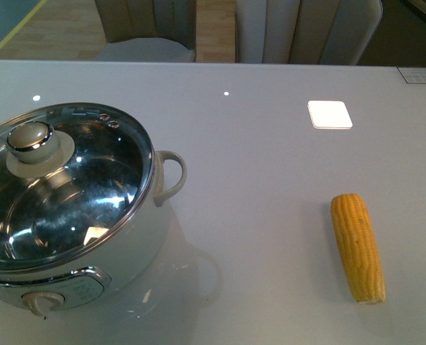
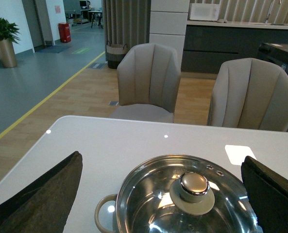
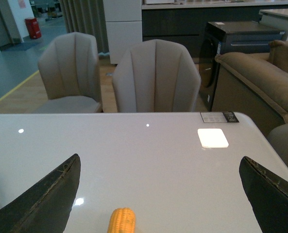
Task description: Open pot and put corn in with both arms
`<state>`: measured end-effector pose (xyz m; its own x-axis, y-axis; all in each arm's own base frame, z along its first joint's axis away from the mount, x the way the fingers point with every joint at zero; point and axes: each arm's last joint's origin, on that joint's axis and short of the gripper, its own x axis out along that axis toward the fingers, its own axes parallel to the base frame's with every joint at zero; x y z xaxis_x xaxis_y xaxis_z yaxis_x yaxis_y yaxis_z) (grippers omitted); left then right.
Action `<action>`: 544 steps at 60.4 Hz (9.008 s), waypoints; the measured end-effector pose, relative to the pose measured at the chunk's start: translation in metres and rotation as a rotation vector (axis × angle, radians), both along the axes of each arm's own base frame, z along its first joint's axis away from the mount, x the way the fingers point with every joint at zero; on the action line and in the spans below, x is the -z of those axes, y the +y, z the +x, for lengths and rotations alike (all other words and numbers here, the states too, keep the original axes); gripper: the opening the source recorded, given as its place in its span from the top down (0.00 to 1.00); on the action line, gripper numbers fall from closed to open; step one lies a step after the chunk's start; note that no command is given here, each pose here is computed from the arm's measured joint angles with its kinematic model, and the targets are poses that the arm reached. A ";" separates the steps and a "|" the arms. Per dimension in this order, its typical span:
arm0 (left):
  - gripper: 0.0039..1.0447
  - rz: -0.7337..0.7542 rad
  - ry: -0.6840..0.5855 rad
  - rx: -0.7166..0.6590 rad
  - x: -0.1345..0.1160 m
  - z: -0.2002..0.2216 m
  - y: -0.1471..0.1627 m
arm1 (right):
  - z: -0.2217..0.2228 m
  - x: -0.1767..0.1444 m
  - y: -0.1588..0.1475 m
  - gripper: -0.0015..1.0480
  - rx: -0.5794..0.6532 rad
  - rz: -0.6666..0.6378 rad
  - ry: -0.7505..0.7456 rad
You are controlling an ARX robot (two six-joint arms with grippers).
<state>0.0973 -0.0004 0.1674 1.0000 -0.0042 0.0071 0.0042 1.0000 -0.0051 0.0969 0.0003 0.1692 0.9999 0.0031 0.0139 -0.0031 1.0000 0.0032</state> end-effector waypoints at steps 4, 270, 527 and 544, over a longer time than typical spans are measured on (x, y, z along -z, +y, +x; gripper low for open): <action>0.06 0.000 0.000 0.000 0.000 0.000 0.000 | 0.000 0.000 0.000 0.08 0.000 0.000 0.000; 0.59 -0.034 0.308 -0.492 0.088 0.157 0.174 | 0.000 0.000 0.000 0.08 0.000 0.000 0.000; 0.97 -0.005 -0.006 -0.007 -0.003 0.017 0.001 | 0.000 0.000 0.000 0.08 0.000 0.000 0.000; 0.97 -0.005 -0.004 -0.007 -0.003 0.010 0.001 | 0.000 0.000 0.000 0.08 0.000 0.000 0.000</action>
